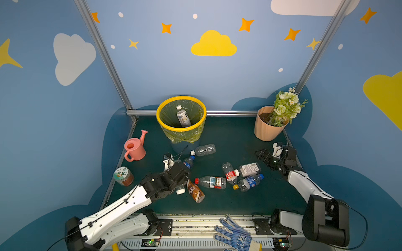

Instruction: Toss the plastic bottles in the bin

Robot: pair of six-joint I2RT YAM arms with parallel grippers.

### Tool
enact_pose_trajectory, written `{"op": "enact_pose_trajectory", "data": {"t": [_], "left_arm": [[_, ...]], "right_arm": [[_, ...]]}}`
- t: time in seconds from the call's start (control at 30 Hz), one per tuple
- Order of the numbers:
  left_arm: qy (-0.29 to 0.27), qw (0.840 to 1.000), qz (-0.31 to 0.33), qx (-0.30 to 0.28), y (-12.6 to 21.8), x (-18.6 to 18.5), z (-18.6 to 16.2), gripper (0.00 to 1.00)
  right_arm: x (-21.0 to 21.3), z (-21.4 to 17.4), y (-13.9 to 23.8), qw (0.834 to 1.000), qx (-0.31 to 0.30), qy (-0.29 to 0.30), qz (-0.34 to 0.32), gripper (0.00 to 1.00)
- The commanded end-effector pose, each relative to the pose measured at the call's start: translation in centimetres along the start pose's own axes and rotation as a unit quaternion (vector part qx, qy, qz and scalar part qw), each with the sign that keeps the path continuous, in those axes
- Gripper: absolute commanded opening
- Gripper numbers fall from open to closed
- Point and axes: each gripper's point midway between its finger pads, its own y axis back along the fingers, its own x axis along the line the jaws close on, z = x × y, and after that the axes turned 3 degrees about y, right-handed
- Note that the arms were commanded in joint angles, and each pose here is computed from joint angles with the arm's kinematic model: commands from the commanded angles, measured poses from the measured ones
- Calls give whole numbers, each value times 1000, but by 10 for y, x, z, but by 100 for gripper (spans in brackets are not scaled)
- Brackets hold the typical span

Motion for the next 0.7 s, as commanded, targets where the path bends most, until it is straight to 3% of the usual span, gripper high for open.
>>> {"op": "enact_pose_trajectory", "data": {"t": [0.0, 0.17, 0.33, 0.47, 0.57, 0.67], "left_arm": [[-66, 987, 21, -147, 47, 3, 75, 53], [-131, 942, -21, -308, 111, -43, 159, 53], [-164, 876, -71, -448, 188, -94, 232, 53], [-196, 825, -112, -518, 224, -133, 261, 53], [-209, 818, -120, -523, 219, -155, 285, 53], [-153, 845, -122, -498, 173, -152, 314, 55]], "right_arm": [[8, 8, 1, 1000, -10, 1, 16, 96], [10, 8, 3, 1000, -9, -3, 21, 96], [10, 8, 7, 1000, -11, 0, 15, 96], [13, 9, 10, 1000, -15, -1, 17, 96], [14, 11, 15, 1000, -21, 3, 14, 96], [16, 11, 20, 1000, -25, 6, 14, 96]]}}
